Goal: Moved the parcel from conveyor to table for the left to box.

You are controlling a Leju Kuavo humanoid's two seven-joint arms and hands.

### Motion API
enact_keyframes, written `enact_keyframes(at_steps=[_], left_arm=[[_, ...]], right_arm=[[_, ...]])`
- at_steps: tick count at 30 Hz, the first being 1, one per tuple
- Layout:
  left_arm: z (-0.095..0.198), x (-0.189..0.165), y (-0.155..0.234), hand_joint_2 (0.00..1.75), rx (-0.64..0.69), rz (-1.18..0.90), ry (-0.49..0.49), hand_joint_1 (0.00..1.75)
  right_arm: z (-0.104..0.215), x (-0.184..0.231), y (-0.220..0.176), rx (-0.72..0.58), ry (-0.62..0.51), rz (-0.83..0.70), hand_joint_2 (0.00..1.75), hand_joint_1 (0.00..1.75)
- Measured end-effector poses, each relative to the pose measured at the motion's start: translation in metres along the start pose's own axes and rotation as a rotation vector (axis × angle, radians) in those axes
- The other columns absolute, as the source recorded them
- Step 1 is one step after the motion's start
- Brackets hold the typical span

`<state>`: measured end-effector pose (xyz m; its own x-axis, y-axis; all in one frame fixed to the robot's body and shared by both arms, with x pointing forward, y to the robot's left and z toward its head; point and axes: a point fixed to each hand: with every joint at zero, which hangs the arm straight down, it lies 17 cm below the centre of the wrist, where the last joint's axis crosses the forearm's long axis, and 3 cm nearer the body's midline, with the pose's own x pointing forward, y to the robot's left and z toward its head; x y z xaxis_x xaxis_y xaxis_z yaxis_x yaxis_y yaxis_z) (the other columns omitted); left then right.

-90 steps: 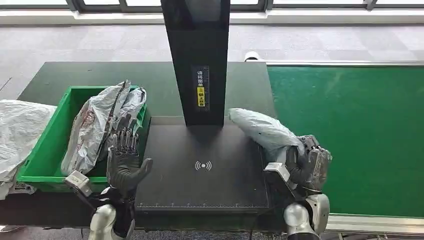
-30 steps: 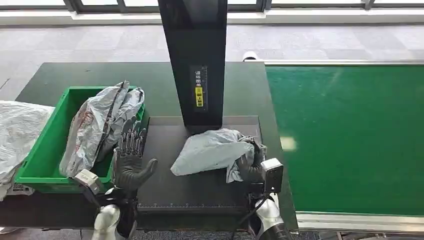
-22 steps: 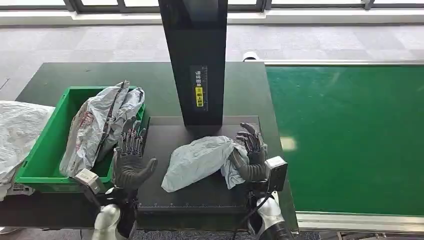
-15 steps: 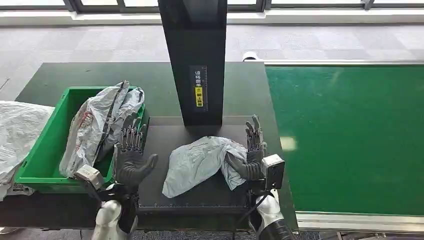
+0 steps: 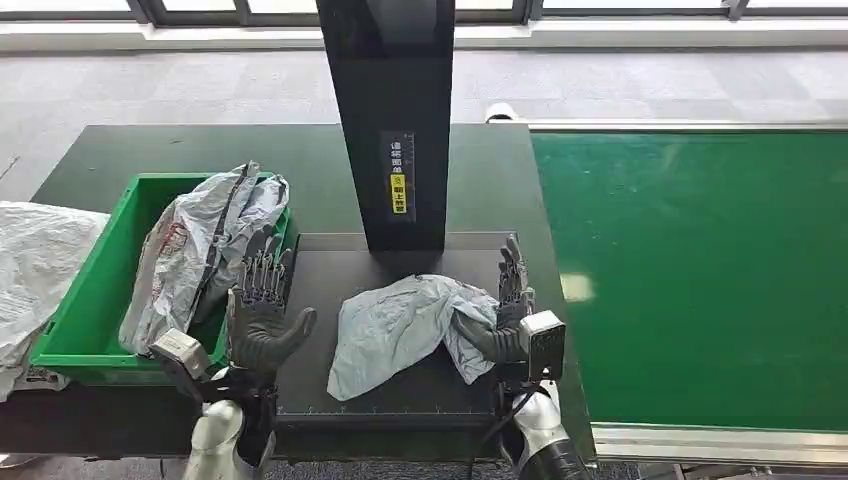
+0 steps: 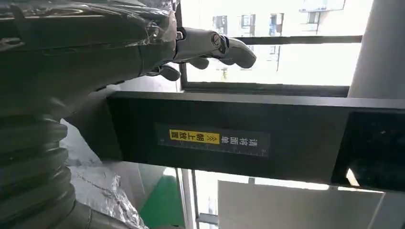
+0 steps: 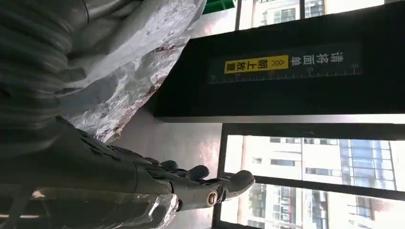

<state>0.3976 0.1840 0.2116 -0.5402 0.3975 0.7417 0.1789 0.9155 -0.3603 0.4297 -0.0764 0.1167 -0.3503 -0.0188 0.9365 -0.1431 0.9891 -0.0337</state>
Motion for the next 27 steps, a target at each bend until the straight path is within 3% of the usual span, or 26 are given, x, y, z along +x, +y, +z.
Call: enact_keyframes(at_steps=[18,27], left_arm=[[-0.002,-0.008,-0.041,1.75,-0.141,-0.084,0.016,0.00],[0.033,-0.092,-0.074,1.75,-0.352,-0.543,0.205,0.00]], right_arm=[[0.001,0.021,-0.042,-0.145,-0.054,0.019,1.75,0.00],[0.003,0.039,-0.064,-0.208,-0.102,0.051,1.75,0.00]])
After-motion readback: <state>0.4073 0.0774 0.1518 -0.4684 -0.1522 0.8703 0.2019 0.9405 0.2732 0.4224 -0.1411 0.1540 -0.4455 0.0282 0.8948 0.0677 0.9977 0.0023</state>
